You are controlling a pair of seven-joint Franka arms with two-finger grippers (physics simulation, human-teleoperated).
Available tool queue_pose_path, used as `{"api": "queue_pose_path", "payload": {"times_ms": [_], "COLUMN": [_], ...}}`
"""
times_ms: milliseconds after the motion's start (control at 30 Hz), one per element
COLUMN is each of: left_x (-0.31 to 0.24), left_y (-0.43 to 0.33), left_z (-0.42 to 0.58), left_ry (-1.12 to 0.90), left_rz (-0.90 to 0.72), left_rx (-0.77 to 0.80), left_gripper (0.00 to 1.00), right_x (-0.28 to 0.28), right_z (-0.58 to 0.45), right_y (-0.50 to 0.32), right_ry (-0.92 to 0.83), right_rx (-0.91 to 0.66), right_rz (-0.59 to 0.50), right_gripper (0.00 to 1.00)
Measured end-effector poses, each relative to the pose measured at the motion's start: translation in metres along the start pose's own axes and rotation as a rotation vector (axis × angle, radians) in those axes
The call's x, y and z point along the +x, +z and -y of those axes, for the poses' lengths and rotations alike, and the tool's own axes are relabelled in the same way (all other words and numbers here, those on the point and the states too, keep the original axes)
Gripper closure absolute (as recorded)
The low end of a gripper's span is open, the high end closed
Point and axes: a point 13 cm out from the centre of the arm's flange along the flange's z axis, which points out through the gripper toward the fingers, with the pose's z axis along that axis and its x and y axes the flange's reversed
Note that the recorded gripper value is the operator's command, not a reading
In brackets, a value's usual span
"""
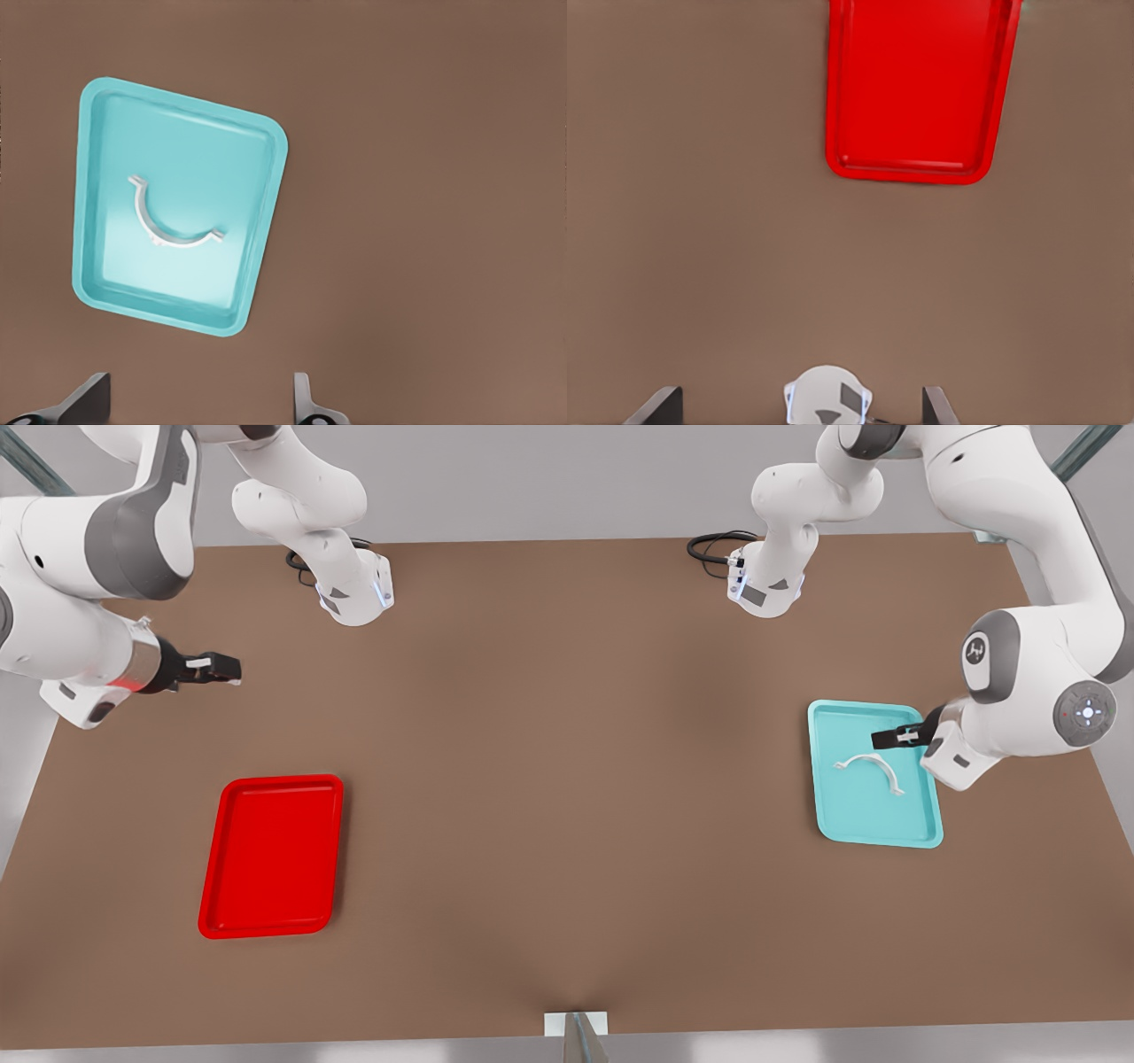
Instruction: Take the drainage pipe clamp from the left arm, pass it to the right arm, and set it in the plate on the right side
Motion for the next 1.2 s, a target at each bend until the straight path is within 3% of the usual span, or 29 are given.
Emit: {"api": "queue_pose_path", "payload": {"times_ms": [133, 300, 400, 833, 867, 900, 1200], "left_x": [-0.022, -0.056, -0.064, -0.085, -0.084, -0.084, -0.078], "left_y": [0.022, 0.176, 0.242, 0.320, 0.323, 0.326, 0.334], "left_z": [-0.017, -0.102, -0.124, -0.162, -0.162, -0.162, -0.170], "left_ry": [-0.050, -0.209, -0.238, -0.292, -0.285, -0.279, -0.217], "left_rz": [0.002, -0.091, -0.041, 0.187, 0.192, 0.196, 0.197], "left_rx": [-0.004, 0.006, 0.015, 0.088, 0.088, 0.087, 0.083], "left_gripper": [0.00, 0.00, 0.00, 0.00, 0.07, 0.28, 0.30], "right_x": [-0.014, -0.022, -0.023, -0.025, -0.024, -0.024, -0.024], "right_z": [-0.002, -0.009, -0.011, -0.017, -0.017, -0.017, -0.021], "right_y": [-0.002, 0.003, 0.005, 0.010, 0.010, 0.011, 0.013], "right_ry": [-0.007, -0.020, -0.022, -0.029, -0.029, -0.029, -0.034], "right_rx": [0.002, -0.012, -0.022, -0.053, -0.054, -0.056, -0.059], "right_rz": [0.044, 0.046, 0.045, 0.036, 0.034, 0.033, 0.026], "right_gripper": [0.00, 0.00, 0.00, 0.00, 0.00, 0.00, 0.00]}}
